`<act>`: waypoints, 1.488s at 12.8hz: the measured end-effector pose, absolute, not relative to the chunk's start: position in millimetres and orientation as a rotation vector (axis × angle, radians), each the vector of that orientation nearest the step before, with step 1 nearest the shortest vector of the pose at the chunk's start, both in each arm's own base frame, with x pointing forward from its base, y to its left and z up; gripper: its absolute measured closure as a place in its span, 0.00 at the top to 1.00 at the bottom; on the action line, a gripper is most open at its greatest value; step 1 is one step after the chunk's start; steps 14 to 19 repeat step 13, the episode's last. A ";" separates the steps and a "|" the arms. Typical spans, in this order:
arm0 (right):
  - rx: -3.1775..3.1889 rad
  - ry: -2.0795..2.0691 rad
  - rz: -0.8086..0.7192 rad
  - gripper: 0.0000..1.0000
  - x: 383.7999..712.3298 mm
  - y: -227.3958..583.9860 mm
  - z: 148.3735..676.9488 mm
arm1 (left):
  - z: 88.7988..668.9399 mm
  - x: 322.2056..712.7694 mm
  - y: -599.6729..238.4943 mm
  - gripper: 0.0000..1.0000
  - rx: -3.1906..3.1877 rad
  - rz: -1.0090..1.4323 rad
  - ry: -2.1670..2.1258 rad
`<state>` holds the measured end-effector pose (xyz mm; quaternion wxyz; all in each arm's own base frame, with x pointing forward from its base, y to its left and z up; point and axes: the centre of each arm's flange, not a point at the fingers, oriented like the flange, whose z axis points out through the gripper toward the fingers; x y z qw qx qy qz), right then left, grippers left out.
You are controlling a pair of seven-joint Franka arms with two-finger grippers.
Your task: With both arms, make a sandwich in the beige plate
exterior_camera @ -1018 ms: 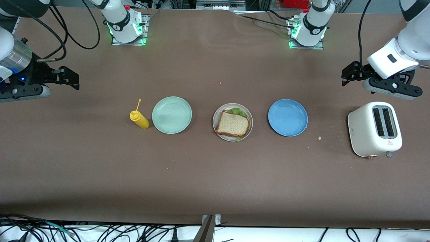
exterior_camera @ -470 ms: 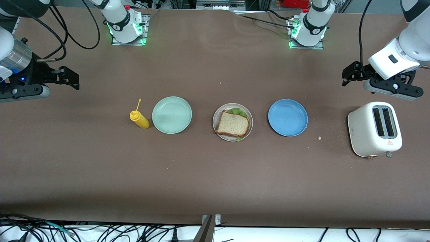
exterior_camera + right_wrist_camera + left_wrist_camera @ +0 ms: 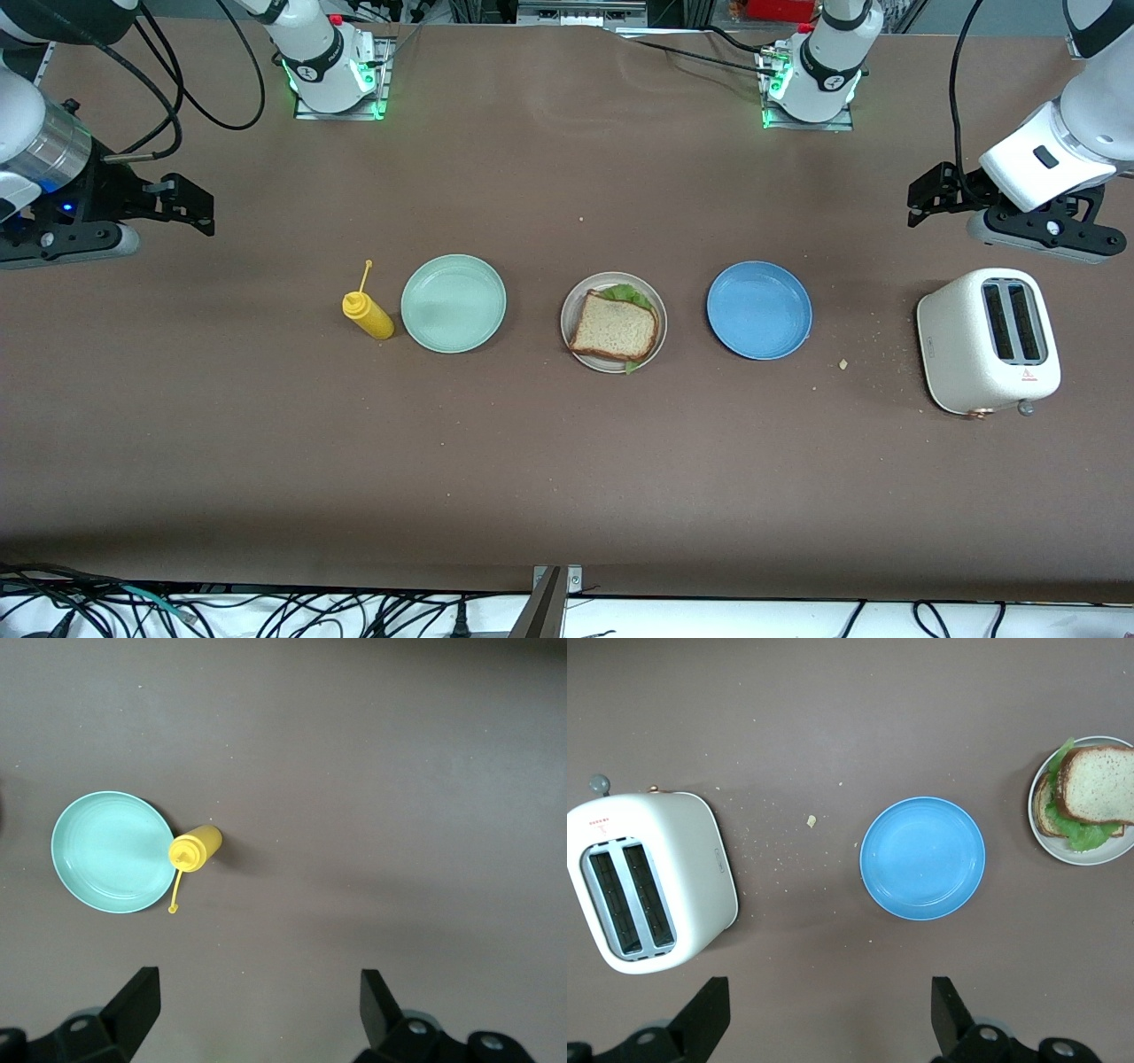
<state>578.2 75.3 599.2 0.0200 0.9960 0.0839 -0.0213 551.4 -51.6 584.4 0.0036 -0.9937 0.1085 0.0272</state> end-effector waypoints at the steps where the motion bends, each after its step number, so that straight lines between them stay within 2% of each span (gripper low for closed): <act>1: 3.090 0.265 -0.066 1.00 578.0 76.9 599.2 | 584.4 551.4 -51.6 1.00 -3.115 0.085 0.338; 19: 3.090 0.269 -0.063 1.00 577.8 78.6 599.7 | 584.4 551.2 -52.5 1.00 -3.116 0.086 0.322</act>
